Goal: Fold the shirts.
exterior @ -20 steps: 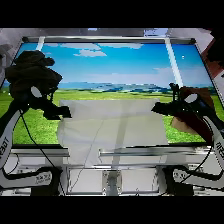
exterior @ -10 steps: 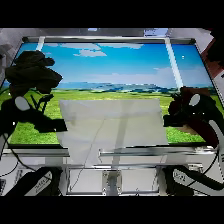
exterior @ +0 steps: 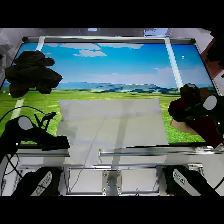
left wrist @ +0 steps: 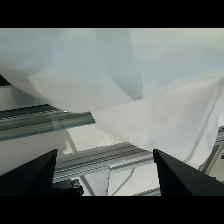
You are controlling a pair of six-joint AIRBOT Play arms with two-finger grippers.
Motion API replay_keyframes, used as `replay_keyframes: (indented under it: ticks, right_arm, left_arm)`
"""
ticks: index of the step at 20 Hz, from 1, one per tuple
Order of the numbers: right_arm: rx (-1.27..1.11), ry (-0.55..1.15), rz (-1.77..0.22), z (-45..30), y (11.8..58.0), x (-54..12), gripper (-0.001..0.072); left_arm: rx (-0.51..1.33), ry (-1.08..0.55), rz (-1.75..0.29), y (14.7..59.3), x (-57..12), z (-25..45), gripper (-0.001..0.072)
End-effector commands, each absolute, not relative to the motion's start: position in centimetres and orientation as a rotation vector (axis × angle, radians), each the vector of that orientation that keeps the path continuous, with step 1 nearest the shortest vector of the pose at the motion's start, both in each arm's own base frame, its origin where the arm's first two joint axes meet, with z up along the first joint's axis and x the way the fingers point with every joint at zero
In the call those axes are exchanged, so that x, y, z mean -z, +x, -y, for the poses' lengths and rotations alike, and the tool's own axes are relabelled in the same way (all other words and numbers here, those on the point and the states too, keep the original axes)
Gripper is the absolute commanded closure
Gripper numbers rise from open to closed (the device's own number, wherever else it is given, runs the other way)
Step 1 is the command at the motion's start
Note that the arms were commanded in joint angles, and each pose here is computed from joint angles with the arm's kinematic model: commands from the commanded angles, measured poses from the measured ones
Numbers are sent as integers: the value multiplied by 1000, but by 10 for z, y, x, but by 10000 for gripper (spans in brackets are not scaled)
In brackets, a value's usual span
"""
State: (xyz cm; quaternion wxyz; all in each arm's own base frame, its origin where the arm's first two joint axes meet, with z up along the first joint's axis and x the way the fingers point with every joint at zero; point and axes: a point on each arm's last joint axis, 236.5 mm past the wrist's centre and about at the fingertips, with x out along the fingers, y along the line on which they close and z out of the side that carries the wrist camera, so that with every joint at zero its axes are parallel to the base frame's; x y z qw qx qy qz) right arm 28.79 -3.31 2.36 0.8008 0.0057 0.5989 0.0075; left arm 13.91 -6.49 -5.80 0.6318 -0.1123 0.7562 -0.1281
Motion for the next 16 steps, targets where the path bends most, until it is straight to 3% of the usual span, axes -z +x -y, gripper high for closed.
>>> replay_keyframes:
  ticks: [1,8,16]
  right_arm:
    - [-23,30,-1143,27,303,-63,359]
    - [-95,113,-923,1,330,-130,360]
    - [-142,165,-866,-14,336,-149,360]
  left_arm:
    - [300,-323,-1764,129,72,75,10]
    - [284,-352,-1728,136,84,79,12]
    - [275,-413,-1805,135,100,85,14]
